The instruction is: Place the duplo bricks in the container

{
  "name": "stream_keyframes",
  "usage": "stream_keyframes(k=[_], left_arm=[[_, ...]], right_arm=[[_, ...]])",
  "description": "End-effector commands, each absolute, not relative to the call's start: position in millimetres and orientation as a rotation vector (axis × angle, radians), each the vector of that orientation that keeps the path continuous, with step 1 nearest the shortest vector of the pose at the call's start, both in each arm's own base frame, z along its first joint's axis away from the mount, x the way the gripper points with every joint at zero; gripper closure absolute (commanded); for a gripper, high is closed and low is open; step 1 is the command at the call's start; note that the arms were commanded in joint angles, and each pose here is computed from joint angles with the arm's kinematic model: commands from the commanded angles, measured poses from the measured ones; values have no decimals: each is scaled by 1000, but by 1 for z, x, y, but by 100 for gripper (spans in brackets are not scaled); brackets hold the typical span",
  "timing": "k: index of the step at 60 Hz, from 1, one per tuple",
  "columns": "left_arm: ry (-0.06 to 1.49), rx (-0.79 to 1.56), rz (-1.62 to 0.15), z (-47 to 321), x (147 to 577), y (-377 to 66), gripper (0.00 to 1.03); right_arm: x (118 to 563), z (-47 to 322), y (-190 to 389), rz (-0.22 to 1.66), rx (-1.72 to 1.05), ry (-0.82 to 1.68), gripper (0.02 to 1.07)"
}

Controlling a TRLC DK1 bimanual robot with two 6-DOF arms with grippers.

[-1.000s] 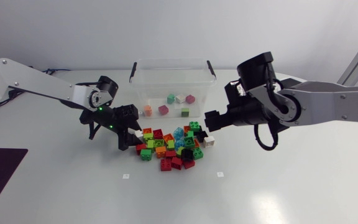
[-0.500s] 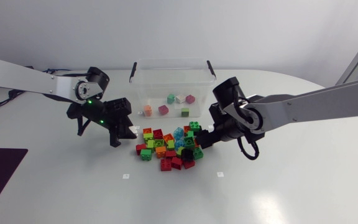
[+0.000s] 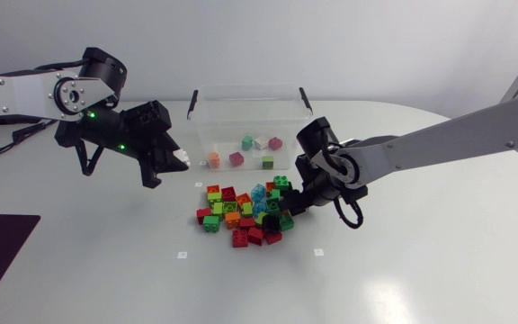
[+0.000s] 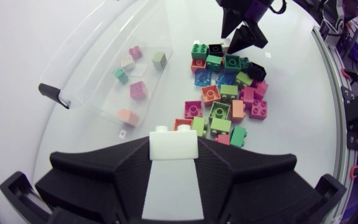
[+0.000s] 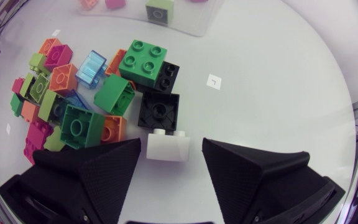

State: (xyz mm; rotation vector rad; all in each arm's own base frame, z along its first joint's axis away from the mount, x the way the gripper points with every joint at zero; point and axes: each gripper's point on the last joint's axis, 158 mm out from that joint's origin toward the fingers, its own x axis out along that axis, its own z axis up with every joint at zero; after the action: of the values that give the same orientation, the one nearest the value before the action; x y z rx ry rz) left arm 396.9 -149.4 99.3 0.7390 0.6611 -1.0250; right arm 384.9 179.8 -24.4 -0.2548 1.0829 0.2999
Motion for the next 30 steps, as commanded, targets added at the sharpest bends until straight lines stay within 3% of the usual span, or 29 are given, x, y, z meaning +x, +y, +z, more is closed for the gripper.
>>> stream_keyframes(k=[1,9,17,30], left_arm=[[630,724,-1012,120,399,-160,71],[607,699,-1001,135,405,-172,71],[586,668,-979,151,416,-179,71],[576,594,-939,162,443,-196,71]], right_arm=[[387,-33,181,288,-258,1101,50],[387,-38,180,290,-264,1103,64],[384,-33,177,291,-268,1098,65],[380,4,170,290,-271,1046,67]])
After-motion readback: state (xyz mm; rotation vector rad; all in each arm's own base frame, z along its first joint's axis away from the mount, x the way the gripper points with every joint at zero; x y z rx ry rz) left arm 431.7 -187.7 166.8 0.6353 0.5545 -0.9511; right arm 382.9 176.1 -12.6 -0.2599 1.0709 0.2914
